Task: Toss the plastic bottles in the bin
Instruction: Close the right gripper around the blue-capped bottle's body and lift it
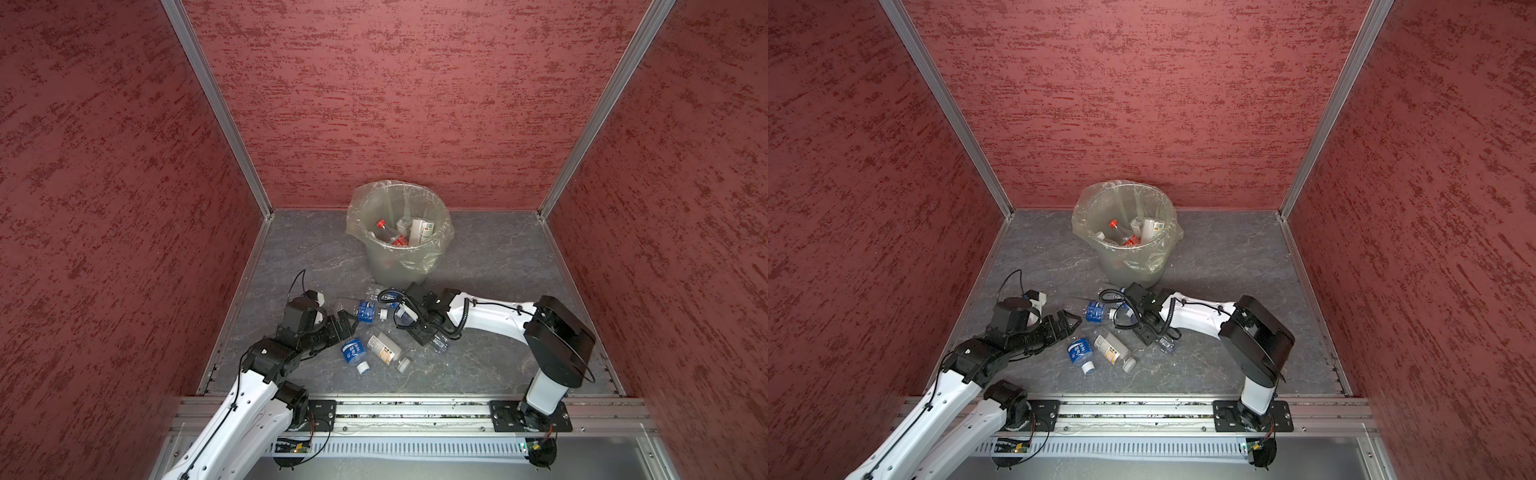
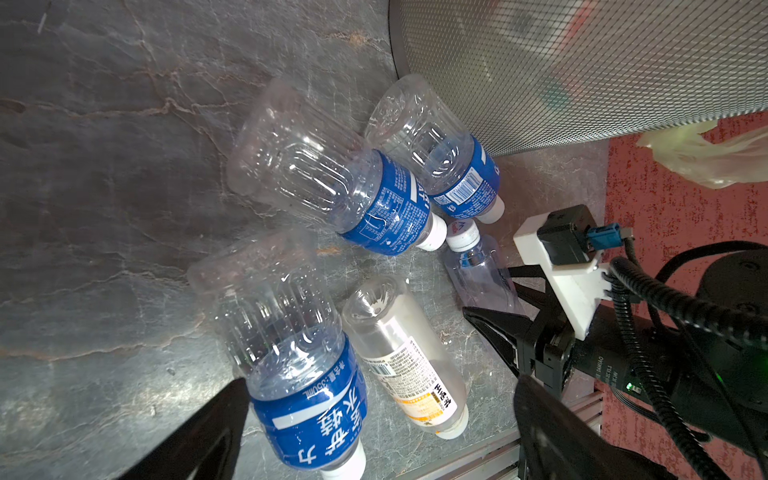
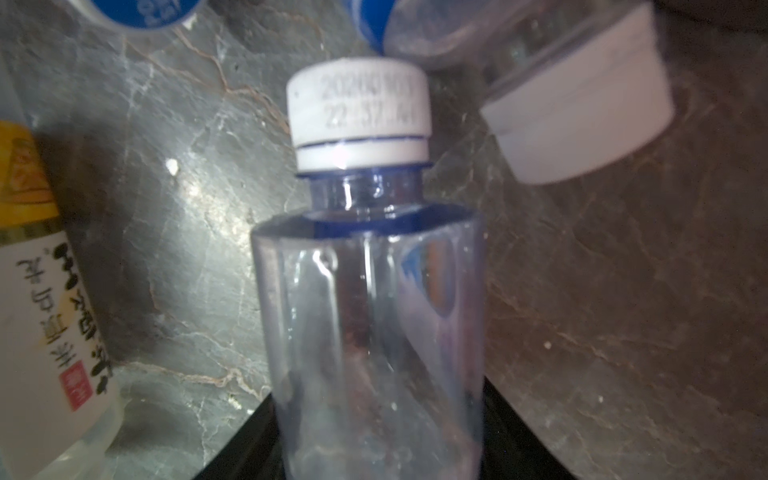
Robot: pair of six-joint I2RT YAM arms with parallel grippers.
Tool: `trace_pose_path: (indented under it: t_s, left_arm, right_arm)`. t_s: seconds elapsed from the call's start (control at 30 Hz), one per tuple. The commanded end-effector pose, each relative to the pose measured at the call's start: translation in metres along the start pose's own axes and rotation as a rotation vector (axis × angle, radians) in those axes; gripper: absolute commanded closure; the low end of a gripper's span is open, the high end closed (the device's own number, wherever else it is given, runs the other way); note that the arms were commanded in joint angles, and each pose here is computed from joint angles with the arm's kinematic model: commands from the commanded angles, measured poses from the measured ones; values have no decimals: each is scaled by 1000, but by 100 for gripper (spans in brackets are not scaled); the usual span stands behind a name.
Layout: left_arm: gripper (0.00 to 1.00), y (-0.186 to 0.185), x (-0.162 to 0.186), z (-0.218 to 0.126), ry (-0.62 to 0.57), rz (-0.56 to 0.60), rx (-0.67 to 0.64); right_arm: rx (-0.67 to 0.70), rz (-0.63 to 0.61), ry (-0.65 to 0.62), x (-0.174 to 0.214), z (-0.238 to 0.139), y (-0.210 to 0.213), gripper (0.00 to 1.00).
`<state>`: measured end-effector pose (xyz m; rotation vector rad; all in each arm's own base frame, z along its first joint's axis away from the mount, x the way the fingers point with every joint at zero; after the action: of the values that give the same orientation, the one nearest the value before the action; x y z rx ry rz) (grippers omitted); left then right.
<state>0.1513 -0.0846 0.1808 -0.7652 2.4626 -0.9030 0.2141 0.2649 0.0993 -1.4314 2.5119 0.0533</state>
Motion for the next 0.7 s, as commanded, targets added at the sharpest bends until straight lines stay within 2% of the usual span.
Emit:
trace_pose_path:
  t_s: [0.0,0.4,0.67]
  left_arm:
    - [0,-2,-1,1,-10,4,19]
    - [0,-3,-1,2,-5,6,20]
    - [1,-4,0,1,-4,6,19]
  right_arm:
    - [25,-17,13,-3,-1,0,37]
    - [35,-32,62,2,10,3,36]
    - [52,-38,47,-1,0,2,48]
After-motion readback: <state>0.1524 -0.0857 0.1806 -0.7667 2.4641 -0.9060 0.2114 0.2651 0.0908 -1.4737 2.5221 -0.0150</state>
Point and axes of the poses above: each gripper's point midway between its finger pads, its own z axis out along the fingers, its own y axis along the line the jaws close on, x = y × z, the point moved 7 cm from there along -z, back along the fingers, and after that the axes turned 15 degrees about -z, right-handed, at the moved point
